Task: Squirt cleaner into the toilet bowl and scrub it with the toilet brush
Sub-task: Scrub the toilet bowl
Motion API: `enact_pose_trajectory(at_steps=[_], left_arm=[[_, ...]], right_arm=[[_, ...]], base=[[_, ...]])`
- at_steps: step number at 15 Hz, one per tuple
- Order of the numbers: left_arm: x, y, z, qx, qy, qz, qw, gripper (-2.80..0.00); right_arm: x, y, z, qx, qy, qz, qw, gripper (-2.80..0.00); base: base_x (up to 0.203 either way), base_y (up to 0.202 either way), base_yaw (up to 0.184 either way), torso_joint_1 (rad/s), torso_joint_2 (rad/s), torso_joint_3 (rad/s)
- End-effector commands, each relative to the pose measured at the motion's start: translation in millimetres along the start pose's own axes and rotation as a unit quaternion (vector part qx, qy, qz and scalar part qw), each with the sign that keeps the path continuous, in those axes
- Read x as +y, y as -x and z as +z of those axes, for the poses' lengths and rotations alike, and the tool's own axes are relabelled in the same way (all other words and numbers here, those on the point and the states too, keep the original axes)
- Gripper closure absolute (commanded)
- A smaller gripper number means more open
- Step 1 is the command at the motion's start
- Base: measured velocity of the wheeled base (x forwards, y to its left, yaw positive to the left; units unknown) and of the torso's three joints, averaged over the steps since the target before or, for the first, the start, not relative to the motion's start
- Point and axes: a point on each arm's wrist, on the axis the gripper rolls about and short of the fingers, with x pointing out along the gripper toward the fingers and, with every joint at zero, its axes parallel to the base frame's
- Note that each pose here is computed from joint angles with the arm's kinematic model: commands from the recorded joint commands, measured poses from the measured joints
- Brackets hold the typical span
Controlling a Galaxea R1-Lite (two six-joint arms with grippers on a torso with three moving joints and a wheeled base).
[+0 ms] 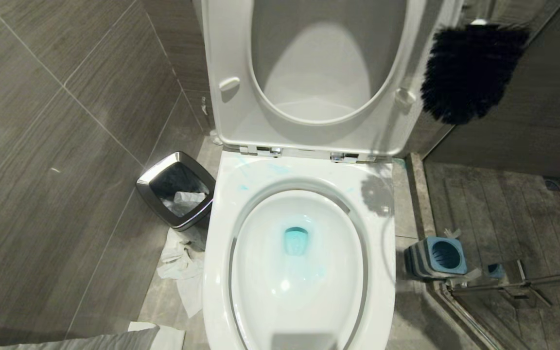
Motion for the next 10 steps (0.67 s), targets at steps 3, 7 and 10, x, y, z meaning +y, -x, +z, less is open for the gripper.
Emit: enact_pose_trajectory(at_steps=[3,7,10], left_arm=[[0.0,-1,-2,0.004,0.0,0.0,1.0,0.0],[0.0,-1,-2,0.004,0.0,0.0,1.0,0.0],[0.0,-1,-2,0.004,-0.001,0.0,1.0,0.0]], right_arm=[[39,-29,-44,-0.014,0.029,0.029,0.999,0.0],[75,-24,-71,-0.017,0.039,0.033,0.999,0.0],[86,-15,-98,-0.004,0.04,0.038,0.998,0.0]], base=[[0.0,0.0,0.0,0.0,0.0,0.0],[0.0,0.0,0.0,0.0,0.0,0.0],[0.0,0.0,0.0,0.0,0.0,0.0]])
